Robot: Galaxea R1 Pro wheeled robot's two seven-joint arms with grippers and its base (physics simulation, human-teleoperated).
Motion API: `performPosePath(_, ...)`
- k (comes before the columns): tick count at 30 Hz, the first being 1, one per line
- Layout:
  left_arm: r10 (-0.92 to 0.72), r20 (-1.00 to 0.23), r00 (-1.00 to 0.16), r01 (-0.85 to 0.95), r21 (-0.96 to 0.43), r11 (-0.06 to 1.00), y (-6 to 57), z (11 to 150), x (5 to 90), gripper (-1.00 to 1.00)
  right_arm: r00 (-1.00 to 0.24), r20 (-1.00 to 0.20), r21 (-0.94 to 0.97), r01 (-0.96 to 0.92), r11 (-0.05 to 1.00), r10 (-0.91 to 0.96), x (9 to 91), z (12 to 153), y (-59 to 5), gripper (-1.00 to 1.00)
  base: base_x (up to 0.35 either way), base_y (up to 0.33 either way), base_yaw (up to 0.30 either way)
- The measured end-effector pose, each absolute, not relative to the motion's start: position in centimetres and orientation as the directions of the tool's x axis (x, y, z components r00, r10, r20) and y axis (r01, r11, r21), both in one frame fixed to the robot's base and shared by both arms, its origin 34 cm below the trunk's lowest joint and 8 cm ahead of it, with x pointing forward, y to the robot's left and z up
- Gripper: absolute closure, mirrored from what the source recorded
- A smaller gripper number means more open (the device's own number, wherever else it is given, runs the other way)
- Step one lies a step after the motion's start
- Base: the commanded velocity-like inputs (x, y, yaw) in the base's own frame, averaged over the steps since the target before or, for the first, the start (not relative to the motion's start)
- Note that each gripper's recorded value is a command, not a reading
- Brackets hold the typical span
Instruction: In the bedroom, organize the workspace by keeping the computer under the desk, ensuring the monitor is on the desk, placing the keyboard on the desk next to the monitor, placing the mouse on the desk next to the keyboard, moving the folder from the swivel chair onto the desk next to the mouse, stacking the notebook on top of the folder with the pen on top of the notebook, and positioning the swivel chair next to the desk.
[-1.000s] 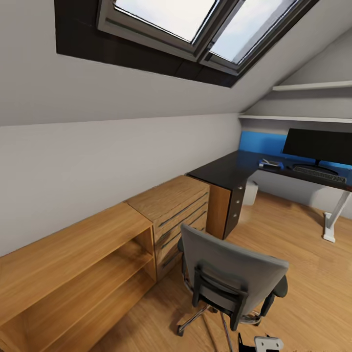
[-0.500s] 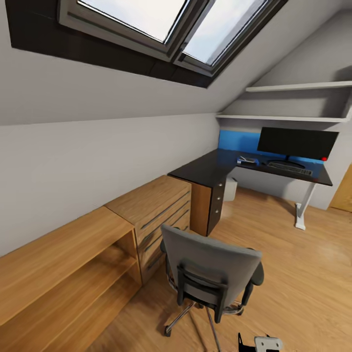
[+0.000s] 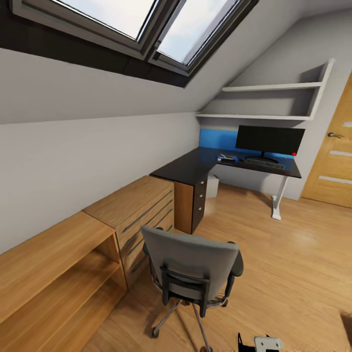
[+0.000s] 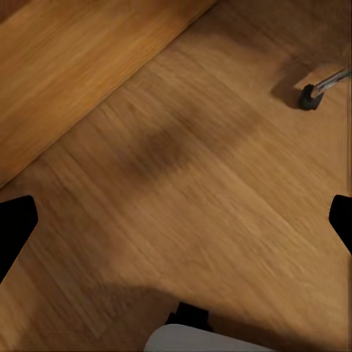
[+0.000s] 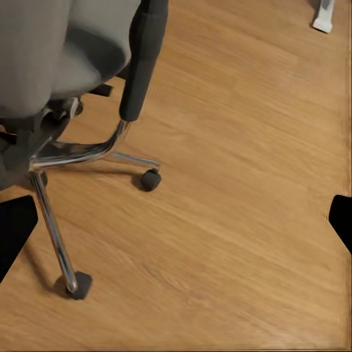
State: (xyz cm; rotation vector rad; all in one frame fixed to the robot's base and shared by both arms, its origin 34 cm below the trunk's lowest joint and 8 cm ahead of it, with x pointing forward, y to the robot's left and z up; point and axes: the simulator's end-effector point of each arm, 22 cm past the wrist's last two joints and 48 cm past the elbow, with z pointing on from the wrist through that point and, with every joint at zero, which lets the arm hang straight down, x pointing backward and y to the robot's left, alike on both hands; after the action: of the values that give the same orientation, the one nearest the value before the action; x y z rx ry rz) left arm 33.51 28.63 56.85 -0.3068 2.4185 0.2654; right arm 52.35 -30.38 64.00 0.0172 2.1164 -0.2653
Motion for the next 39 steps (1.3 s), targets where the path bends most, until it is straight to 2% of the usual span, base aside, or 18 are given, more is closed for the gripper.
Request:
performPosePath(11,-0.15,-0.647,-0.748,-0.287,0.111,0.952,28.6,56.73,33.3,-1.0,-0.538,-0.838,-0.183,0.115,0.976,-0.094,52.19,63.77,-30.35,-1.0,0.025,0.026,-0.242)
performPosePath(25,-0.15,-0.646,-0.748,-0.287,0.111,0.952,28.59,56.72,33.27,-1.0,-0.539,-0.837,-0.184,0.114,0.976,-0.095,52.16,63.74,-30.33,-1.0,0.19,0.188,-0.248)
performPosePath(39,-0.151,-0.646,-0.749,-0.287,0.111,0.952,28.54,56.71,33.27,-1.0,-0.539,-0.837,-0.184,0.113,0.976,-0.095,52.17,63.72,-30.32,-1.0,0.024,0.092,-0.254)
